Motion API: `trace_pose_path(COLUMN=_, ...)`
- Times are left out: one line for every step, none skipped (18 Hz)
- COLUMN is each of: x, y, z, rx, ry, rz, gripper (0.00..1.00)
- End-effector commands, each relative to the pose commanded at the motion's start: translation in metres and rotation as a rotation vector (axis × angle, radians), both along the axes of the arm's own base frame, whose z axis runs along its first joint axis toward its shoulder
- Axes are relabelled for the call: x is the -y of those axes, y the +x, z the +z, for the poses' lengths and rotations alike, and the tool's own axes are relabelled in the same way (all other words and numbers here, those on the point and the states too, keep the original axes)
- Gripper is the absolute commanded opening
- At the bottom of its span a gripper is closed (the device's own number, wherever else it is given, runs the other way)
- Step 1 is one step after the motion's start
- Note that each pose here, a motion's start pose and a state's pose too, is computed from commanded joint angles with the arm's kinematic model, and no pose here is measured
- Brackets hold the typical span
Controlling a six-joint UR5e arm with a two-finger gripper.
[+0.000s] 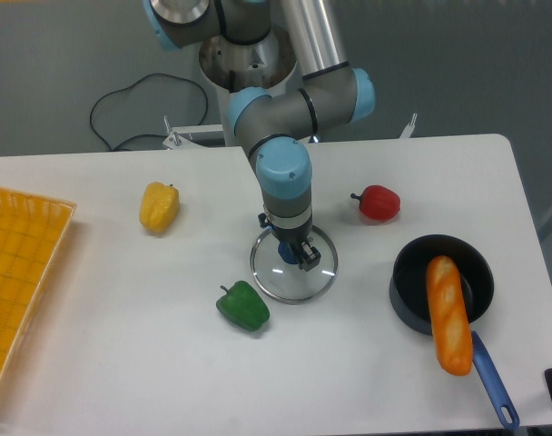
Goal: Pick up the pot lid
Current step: 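Lift the glass lid by its knob up off the table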
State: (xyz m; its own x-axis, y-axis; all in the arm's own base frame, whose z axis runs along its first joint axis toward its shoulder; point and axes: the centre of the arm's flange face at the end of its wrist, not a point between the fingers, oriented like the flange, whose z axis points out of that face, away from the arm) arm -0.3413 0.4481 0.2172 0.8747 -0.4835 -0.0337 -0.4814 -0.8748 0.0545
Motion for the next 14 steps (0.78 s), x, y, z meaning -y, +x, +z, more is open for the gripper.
trace_pose_path(x=-0.001, y=-0.001, z=0.003, rx=-0.005, ry=0.004, rz=-0.003, gripper=0.4)
trace_pose_path(x=-0.002, y=-0.002, z=0.004, rx=-0.005, ry=0.004, rz=-0.005, gripper=0.4)
trace_pose_path(x=-0.002, y=-0.002, z=0.005, rx=-0.002, ry=0.002, rz=-0.006, gripper=0.4)
trace_pose_path(x=-0.002, y=-0.002, z=0.007, rx=0.0, ry=0.0, rz=-0.008, gripper=0.4)
trace_pose_path(x=-0.003, y=-0.003, z=0.01, rx=0.002, ry=0.0, rz=-0.011, gripper=0.4)
trace_pose_path(x=-0.003, y=-0.005, z=0.012, rx=0.006, ry=-0.003, rz=-0.009, gripper=0.4)
trace_pose_path(x=-0.003, y=-0.005, z=0.015, rx=0.008, ry=-0.005, rz=-0.012, gripper=0.4)
trace_pose_path(x=-0.004, y=-0.007, z=0.018, rx=0.012, ry=-0.008, rz=-0.011, gripper=0.4)
trace_pose_path(x=-0.005, y=-0.008, z=0.021, rx=0.017, ry=-0.012, rz=-0.011, gripper=0.4)
trace_pose_path(x=-0.006, y=-0.011, z=0.026, rx=0.021, ry=-0.014, rz=-0.009, gripper=0.4)
trace_pose_path(x=-0.008, y=-0.014, z=0.031, rx=0.025, ry=-0.017, rz=-0.009, gripper=0.4)
trace_pose_path(x=-0.01, y=-0.016, z=0.036, rx=0.027, ry=-0.019, rz=-0.009, gripper=0.4)
trace_pose_path(x=-0.011, y=-0.018, z=0.04, rx=0.032, ry=-0.023, rz=-0.008, gripper=0.4)
trace_pose_path(x=-0.011, y=-0.02, z=0.045, rx=0.037, ry=-0.026, rz=-0.006, gripper=0.4)
